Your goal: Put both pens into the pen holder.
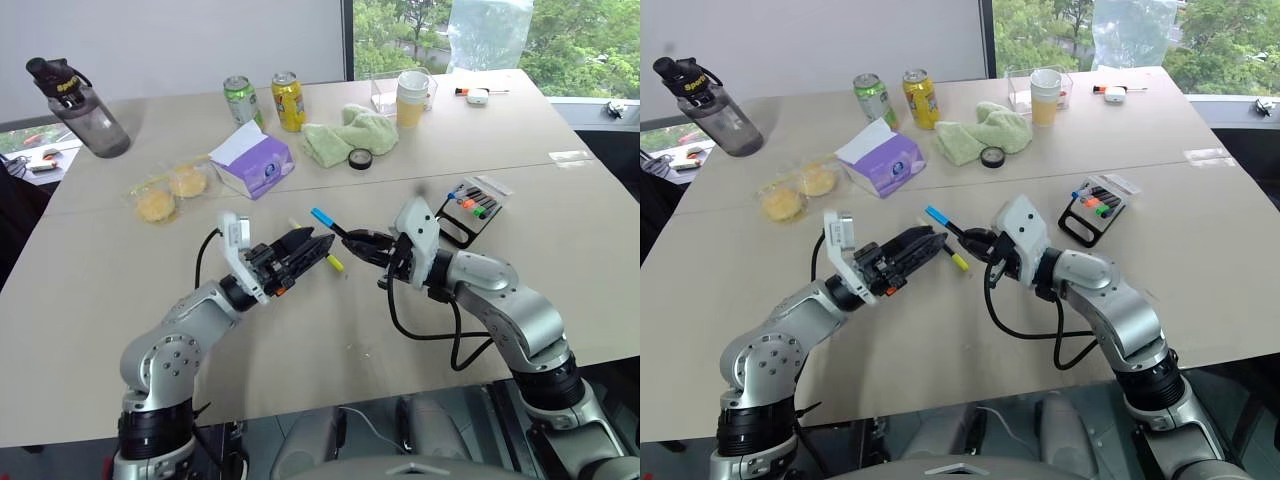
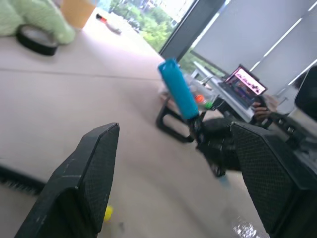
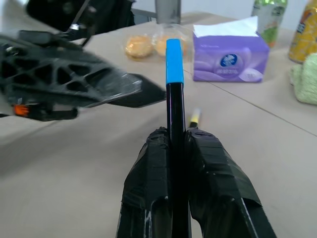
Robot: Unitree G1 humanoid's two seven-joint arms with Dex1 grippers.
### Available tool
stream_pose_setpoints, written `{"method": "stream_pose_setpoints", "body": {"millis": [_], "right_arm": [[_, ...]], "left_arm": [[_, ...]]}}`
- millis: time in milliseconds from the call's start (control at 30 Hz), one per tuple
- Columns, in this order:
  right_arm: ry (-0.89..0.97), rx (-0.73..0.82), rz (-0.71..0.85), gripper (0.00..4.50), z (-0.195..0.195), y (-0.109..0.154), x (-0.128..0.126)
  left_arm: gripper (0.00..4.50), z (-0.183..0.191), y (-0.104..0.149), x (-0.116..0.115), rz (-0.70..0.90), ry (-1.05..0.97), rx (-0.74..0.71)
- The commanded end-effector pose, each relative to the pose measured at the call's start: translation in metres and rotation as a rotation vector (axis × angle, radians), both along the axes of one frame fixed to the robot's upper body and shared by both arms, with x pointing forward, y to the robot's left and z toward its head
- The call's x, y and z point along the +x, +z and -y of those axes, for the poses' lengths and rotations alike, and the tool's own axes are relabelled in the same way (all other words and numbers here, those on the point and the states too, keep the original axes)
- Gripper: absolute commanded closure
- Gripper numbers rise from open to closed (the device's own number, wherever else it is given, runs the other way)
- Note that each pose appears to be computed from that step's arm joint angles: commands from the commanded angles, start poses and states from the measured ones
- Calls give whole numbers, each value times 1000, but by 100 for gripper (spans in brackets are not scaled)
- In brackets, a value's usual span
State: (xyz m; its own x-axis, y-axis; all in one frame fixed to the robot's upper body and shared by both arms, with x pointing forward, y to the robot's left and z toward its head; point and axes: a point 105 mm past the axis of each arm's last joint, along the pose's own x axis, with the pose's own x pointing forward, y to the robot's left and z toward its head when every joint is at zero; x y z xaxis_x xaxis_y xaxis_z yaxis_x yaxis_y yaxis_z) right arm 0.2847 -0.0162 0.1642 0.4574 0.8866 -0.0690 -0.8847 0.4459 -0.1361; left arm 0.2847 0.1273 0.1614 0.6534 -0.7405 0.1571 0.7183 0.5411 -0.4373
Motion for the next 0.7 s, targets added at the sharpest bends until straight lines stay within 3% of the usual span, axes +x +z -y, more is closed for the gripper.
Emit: {"method": "stream_pose_setpoints", "body": {"millis": [33,200,333,567,700], "right_arm": [[58,26,72,450,-7,15,-9],[78,22,70,450,-8,13,-10],[113,14,59,450,-10,11,-13],[139,-86,-8,130,-4,-2,-13],[159,-140,-77,130,-1,-5,-14]], "left_arm": [[217,5,11,-6,62,-61,-24],[448,6,11,-5,77,-72,-5],[448,10,13,-5,95,-97,-5],[450,16,11,-8,146,-165,90],[450,20,3,-15,175,-241,182]]}}
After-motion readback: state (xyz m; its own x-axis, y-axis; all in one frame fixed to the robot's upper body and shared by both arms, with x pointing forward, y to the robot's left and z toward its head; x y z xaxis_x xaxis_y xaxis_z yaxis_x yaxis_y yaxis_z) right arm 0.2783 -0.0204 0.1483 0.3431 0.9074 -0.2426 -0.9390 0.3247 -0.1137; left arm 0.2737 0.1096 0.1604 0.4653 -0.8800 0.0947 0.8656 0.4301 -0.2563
